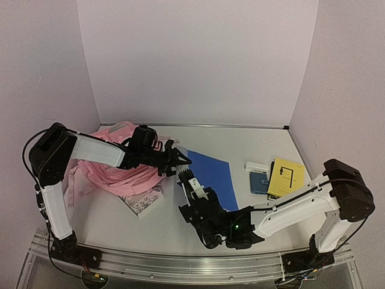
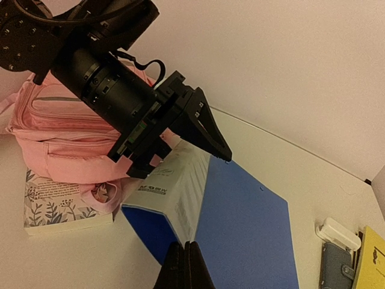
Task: Pack the student bag
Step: Pick up the files from the center of the board.
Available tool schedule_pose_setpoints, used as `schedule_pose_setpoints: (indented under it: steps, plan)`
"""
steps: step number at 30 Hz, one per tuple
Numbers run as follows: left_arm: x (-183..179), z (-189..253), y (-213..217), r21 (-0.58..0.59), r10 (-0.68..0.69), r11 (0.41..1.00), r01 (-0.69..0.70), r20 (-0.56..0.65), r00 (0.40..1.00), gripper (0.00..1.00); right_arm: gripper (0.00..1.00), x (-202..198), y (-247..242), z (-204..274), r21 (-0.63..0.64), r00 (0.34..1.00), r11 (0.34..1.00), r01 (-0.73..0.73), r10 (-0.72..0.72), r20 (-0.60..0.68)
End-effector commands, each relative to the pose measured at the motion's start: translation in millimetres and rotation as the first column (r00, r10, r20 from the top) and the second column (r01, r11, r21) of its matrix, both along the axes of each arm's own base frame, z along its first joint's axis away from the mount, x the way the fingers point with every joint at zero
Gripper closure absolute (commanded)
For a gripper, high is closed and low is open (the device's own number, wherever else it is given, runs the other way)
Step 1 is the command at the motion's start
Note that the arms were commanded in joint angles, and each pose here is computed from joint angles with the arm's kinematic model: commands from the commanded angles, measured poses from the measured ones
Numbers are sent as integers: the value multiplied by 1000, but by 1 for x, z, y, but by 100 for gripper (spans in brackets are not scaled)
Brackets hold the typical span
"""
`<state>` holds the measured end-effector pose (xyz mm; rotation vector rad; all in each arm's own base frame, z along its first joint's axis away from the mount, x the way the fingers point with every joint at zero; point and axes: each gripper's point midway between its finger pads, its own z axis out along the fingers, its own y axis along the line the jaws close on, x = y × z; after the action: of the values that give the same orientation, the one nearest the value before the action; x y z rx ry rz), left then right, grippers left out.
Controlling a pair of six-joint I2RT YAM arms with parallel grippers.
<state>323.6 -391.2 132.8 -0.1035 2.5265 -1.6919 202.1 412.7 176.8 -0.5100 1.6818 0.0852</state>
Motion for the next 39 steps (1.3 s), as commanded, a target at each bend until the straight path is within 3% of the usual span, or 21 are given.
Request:
schedule_pose_setpoints:
  steps: [1,2,5,9,16,23,27,34,39]
  plan:
    - [11,44,-12,-96,5,995,6,104,995,68,100,-6,0,29,98,1000,995,-27,26,13]
    - [10,49,-12,-107,5,994,7,112,994,73,94,-6,-1,31,101,1000,994,-29,28,13]
    - [9,63,-12,-143,8,990,12,140,990,86,64,-9,-6,36,104,999,994,-33,32,9]
    - [8,86,-9,-174,18,985,17,196,980,96,37,-11,-17,48,114,999,993,-33,33,3]
    - [3,119,3,-142,-22,987,79,367,930,100,3,-2,-40,83,166,1000,986,-18,21,-17]
    - [-14,133,42,-41,-156,979,201,487,859,100,2,57,-51,90,179,972,980,-87,123,-199]
    - [-35,138,65,9,-262,953,302,525,810,100,2,88,-67,102,265,933,952,-151,226,-281]
    - [-82,153,83,15,-455,850,527,527,718,100,2,105,-79,124,435,770,829,-351,520,-370]
    - [-108,160,84,-15,-524,785,620,518,676,100,2,109,-86,121,459,685,792,-403,593,-423]
